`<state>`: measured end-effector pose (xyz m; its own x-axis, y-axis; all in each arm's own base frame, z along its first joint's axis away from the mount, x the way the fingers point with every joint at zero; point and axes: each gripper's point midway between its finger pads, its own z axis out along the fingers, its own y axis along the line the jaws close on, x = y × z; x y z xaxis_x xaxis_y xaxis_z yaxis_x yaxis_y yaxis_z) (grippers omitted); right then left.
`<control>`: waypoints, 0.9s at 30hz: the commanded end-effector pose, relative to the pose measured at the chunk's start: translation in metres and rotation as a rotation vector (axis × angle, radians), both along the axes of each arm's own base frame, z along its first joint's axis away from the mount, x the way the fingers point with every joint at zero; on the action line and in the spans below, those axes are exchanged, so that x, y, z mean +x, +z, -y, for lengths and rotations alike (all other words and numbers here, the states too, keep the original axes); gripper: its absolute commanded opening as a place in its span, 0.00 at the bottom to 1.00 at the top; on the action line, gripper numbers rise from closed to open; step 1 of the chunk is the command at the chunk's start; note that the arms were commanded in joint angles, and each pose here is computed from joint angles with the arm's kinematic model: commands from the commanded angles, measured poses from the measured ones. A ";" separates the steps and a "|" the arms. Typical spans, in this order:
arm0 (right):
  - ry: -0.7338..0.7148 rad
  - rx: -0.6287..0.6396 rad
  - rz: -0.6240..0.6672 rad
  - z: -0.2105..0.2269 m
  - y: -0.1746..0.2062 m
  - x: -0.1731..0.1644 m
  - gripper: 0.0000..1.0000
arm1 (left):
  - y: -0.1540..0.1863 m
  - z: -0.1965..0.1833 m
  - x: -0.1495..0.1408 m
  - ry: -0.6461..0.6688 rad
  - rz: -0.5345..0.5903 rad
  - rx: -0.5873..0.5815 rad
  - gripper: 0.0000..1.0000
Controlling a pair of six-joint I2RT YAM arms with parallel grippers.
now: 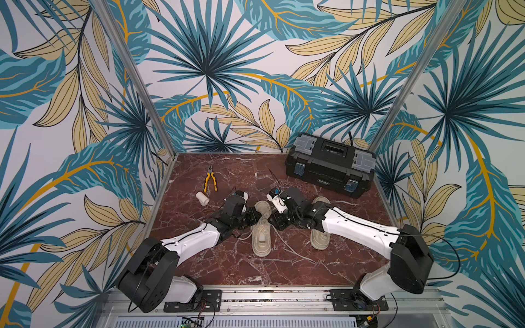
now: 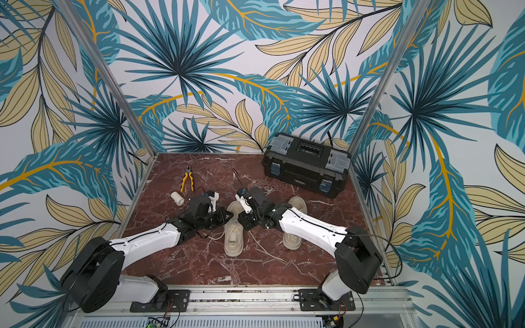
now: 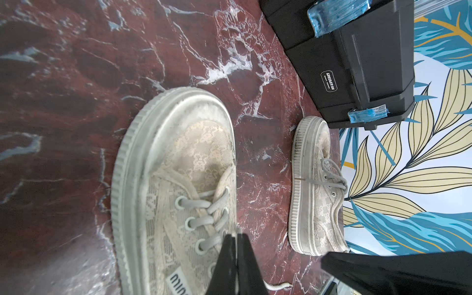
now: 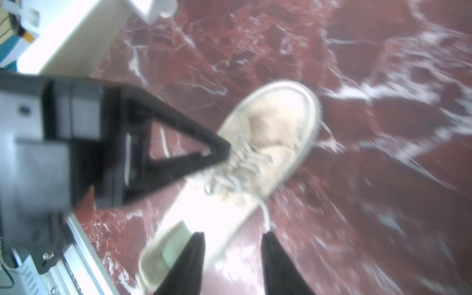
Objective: Tie the shoes
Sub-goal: Wrap the shoelace around the shoelace.
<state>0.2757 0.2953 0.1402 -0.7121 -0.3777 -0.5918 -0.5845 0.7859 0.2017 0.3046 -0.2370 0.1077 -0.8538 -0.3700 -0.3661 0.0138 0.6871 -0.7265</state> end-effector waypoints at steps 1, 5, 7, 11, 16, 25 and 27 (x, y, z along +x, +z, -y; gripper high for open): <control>-0.119 -0.201 -0.129 0.057 -0.036 -0.031 0.42 | 0.009 0.004 0.004 -0.030 0.049 0.010 0.04; -0.201 -0.286 -0.221 0.084 -0.056 -0.053 0.43 | 0.011 0.004 0.005 -0.040 0.066 0.025 0.04; -0.198 -0.335 -0.246 0.087 -0.067 -0.065 0.43 | 0.011 0.002 0.004 -0.039 0.069 0.032 0.04; -0.191 -0.389 -0.289 0.086 -0.087 -0.079 0.44 | 0.012 0.000 0.004 -0.037 0.073 0.042 0.04; -0.171 -0.422 -0.325 0.080 -0.104 -0.093 0.44 | 0.012 0.000 0.004 -0.039 0.075 0.046 0.04; -0.217 -0.487 -0.326 0.090 -0.128 -0.092 0.45 | 0.013 0.000 0.003 -0.042 0.079 0.046 0.04; -0.223 -0.491 -0.339 0.091 -0.133 -0.094 0.42 | 0.014 0.000 0.003 -0.044 0.082 0.047 0.04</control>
<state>0.1850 0.2140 0.0210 -0.9103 -0.3893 -0.1410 -0.3894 0.9207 -0.0280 0.3027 -0.2349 0.1046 -0.8550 -0.3189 -0.4089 0.0621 0.7199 -0.6913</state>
